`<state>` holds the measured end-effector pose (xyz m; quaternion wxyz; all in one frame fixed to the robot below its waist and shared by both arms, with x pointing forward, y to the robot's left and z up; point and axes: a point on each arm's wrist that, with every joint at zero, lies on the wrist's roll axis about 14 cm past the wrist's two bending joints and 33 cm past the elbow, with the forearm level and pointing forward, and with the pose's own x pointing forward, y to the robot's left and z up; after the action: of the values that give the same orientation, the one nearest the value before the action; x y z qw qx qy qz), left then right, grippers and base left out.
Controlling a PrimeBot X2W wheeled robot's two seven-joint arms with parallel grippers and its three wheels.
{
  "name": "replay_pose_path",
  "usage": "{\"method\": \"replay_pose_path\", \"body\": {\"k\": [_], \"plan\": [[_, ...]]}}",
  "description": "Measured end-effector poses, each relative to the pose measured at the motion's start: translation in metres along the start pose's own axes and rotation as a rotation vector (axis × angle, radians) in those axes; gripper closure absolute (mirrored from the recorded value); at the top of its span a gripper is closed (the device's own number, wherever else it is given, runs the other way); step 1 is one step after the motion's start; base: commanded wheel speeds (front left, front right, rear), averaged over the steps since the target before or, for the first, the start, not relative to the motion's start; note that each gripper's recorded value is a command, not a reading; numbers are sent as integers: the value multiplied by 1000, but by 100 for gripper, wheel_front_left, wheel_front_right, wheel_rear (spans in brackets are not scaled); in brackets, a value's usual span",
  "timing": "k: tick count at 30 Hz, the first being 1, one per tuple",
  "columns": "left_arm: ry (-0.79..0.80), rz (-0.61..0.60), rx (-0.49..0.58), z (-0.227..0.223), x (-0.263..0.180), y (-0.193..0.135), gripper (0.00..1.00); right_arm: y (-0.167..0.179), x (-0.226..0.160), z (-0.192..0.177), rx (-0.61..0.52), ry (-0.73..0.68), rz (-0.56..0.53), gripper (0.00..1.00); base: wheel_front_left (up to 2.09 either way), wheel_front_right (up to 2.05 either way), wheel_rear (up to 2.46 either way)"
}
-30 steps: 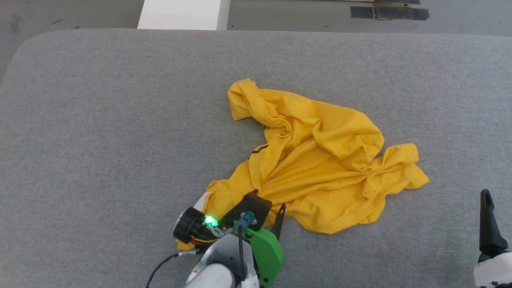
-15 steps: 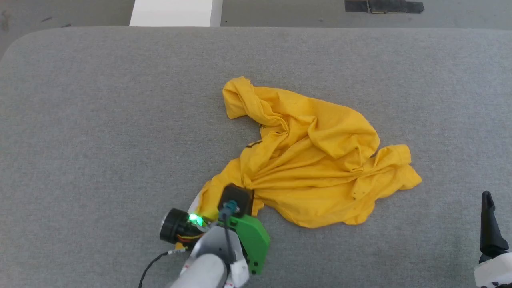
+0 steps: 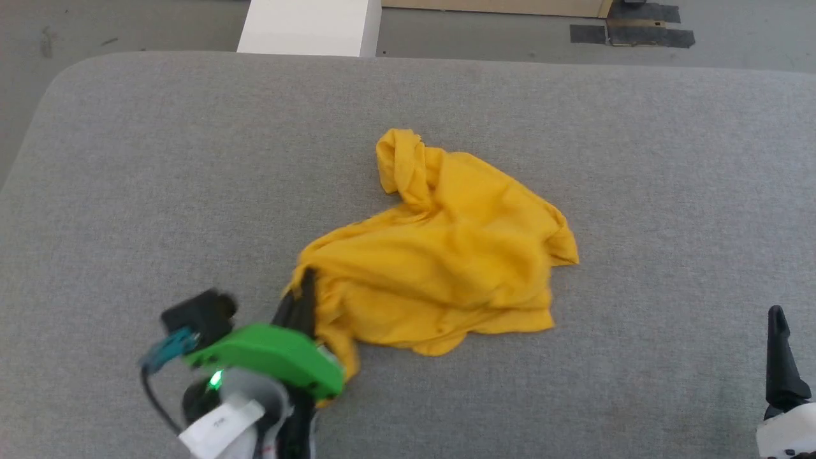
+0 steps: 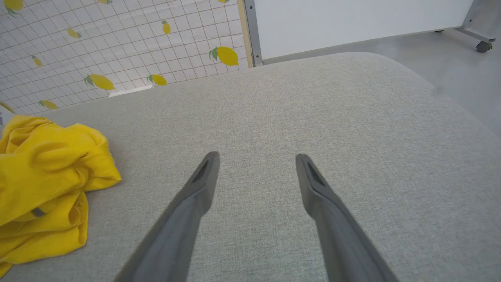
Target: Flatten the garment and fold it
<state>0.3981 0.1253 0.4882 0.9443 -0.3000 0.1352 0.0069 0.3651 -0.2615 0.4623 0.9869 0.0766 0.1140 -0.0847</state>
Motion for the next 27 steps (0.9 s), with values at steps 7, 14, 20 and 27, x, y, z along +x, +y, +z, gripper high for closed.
{"method": "replay_pose_path", "body": {"k": [7,14,20,27], "plan": [[31,247,-7,-27,-17,81,0,0,1,-5,-1,20,-1,0,0,0,0],[-160,46,18,11,-11,36,0,1,2,-5,-2,23,2,0,0,0,0],[-430,-8,324,74,-22,18,0,5,-1,2,1,4,15,0,0,0,0],[-498,50,605,79,-42,24,0,5,-13,2,5,5,22,0,0,0,0]]}}
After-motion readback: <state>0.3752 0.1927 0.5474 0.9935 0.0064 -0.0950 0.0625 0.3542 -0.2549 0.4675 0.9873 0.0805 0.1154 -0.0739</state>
